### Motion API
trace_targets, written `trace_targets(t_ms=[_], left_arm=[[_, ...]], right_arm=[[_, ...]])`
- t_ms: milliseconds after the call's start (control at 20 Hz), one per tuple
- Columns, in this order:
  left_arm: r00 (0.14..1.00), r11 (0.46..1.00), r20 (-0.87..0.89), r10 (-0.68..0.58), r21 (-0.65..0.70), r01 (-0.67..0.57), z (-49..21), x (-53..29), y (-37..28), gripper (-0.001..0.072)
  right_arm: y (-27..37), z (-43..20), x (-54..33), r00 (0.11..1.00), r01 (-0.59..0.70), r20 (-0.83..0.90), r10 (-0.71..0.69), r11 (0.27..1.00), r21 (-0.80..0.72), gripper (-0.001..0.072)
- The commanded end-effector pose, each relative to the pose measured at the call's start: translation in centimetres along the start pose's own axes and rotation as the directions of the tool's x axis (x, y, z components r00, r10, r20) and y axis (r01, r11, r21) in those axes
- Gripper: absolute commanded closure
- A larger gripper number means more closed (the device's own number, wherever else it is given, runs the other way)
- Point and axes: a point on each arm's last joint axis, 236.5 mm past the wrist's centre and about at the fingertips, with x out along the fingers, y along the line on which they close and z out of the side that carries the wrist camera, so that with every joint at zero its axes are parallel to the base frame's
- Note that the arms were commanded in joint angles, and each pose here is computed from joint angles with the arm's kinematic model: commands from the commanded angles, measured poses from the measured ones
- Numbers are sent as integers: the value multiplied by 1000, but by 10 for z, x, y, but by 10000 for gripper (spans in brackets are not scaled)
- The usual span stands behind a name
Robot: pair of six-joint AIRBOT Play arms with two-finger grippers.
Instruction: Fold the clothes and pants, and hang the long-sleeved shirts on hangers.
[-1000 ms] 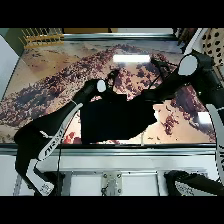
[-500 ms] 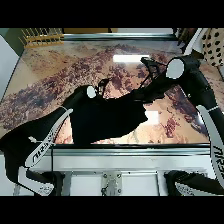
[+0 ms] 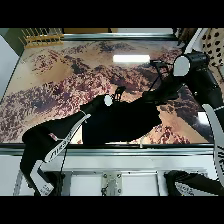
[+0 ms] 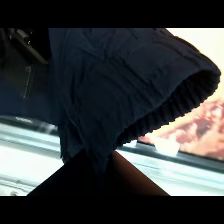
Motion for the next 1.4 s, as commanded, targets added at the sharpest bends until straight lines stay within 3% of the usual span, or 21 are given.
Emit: trace_targets(t_ms=[0,450,1350], left_arm=[[999,999,-24,-30,14,31,2,19,-16,703],[999,999,-32,-29,28,30,-1,26,-17,703],[997,994,-55,-47,95,52,18,-53,8,702]], right_arm=[[-7,-6,-3,1000,17,-22,-16,1000,5,691],[55,20,-7,967,-243,79,244,970,-15,691],[54,24,3,969,-239,61,240,971,-19,691]])
